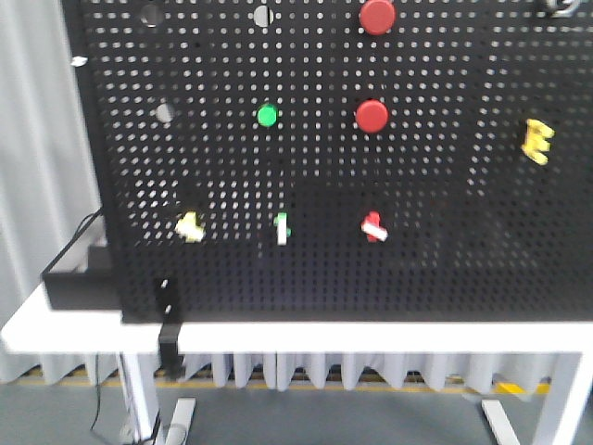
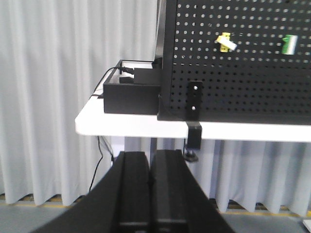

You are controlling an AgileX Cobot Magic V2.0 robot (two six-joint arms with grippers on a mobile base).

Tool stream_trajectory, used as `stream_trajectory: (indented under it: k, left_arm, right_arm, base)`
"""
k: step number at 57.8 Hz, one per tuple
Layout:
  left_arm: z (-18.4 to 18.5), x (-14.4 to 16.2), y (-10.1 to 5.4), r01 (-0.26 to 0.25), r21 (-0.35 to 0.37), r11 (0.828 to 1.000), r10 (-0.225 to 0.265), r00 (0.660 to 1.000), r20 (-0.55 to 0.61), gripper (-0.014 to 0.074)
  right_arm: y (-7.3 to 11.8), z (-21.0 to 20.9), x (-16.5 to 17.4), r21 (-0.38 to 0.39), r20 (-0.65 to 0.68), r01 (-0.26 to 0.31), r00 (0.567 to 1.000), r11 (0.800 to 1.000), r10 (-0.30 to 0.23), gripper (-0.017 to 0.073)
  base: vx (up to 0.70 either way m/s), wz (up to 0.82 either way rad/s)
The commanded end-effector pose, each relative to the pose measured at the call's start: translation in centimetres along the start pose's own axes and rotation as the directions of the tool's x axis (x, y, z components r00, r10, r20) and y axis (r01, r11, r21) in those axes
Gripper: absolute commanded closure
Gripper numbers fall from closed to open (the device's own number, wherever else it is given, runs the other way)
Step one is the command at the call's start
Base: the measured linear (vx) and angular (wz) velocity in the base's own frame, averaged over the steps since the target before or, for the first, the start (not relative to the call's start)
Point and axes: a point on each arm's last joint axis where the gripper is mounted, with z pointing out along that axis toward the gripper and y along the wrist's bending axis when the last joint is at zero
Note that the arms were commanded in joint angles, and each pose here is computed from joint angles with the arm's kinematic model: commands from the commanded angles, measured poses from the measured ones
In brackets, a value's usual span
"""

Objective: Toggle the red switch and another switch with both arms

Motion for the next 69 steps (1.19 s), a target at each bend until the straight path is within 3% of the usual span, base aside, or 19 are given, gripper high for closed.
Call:
stream_trajectory:
  k: [1,35,69]
  left_arm:
    - [-0.10,-0.23,0.04,0.009,-0.001,1.000,-0.008,0.996,0.083,0.0591]
    - [-0.10,-0.23,0.04,0.009,-0.001,1.000,-0.008,0.996,0.083,0.0591]
    - [-0.10,-0.23,0.04,0.009,-0.001,1.000,-0.008,0.996,0.083,0.0591]
  right_arm:
    - [0.02,-0.07,-0.65,0.000,0.089,0.009,0.996,1.000,-0.009,0.0566]
    - [0.02,-0.06,-0.64,0.000,0.088,0.009,0.996,1.000,-0.009,0.0566]
    - [0.02,-0.06,-0.64,0.000,0.088,0.009,0.996,1.000,-0.009,0.0566]
  base:
    - [0.39,-0.03]
    - [0.29,-0.03]
    - [0.05,0.00]
